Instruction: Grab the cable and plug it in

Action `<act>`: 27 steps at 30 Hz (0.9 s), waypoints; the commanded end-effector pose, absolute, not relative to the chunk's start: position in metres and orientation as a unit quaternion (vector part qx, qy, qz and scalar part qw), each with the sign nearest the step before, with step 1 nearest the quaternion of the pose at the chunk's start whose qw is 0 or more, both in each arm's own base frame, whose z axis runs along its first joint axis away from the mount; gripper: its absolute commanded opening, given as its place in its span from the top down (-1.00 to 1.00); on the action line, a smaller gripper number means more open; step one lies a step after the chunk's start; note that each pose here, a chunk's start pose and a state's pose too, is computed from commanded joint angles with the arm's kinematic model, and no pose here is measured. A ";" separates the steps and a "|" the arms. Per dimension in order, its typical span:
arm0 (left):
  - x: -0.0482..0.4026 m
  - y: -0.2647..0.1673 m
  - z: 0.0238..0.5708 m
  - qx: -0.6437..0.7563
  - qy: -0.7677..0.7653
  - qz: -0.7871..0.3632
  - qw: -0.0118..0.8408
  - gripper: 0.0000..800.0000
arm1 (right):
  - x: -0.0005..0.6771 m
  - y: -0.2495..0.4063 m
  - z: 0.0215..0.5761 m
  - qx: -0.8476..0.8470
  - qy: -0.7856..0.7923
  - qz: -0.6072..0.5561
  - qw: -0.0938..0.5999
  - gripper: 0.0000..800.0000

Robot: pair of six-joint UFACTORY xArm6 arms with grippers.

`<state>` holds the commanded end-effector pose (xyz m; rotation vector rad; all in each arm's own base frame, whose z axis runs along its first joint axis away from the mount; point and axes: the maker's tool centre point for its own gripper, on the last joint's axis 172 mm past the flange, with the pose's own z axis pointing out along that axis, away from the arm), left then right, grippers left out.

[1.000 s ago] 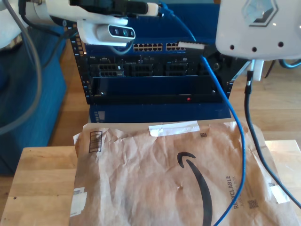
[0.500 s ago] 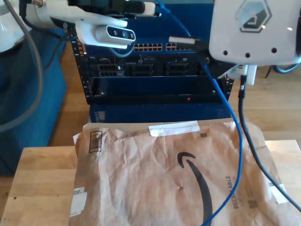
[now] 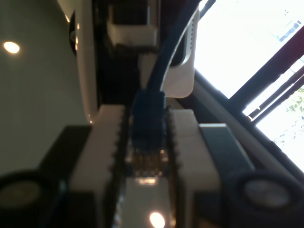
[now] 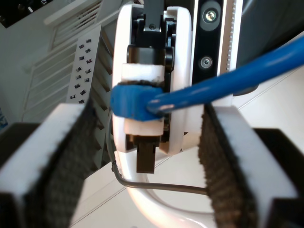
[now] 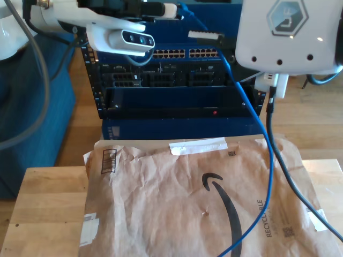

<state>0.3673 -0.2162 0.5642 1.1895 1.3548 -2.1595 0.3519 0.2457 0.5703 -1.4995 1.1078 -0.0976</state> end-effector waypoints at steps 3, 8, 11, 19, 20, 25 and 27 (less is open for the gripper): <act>0.367 -0.216 0.565 0.417 0.475 -0.758 0.164 0.91 | 0.352 0.246 0.570 -0.646 0.477 -0.042 0.595 0.18; 0.367 -0.216 0.564 0.417 0.474 -0.758 0.163 0.91 | 0.353 0.247 0.567 -0.647 0.478 -0.040 0.592 0.17; 0.366 -0.216 0.564 0.417 0.473 -0.759 0.162 0.91 | 0.354 0.248 0.565 -0.647 0.479 -0.039 0.591 0.18; 0.364 -0.216 0.564 0.419 0.471 -0.760 0.159 0.91 | 0.354 0.248 0.565 -0.647 0.480 -0.038 0.591 0.38; 0.364 -0.216 0.564 0.419 0.471 -0.760 0.159 0.91 | 0.354 0.248 0.565 -0.647 0.481 -0.038 0.591 0.43; 0.363 -0.217 0.564 0.420 0.470 -0.760 0.158 0.91 | 0.354 0.250 0.565 -0.641 0.484 -0.027 0.595 0.53; 0.362 -0.217 0.564 0.420 0.469 -0.761 0.157 0.91 | 0.354 0.249 0.565 -0.641 0.485 -0.027 0.594 0.53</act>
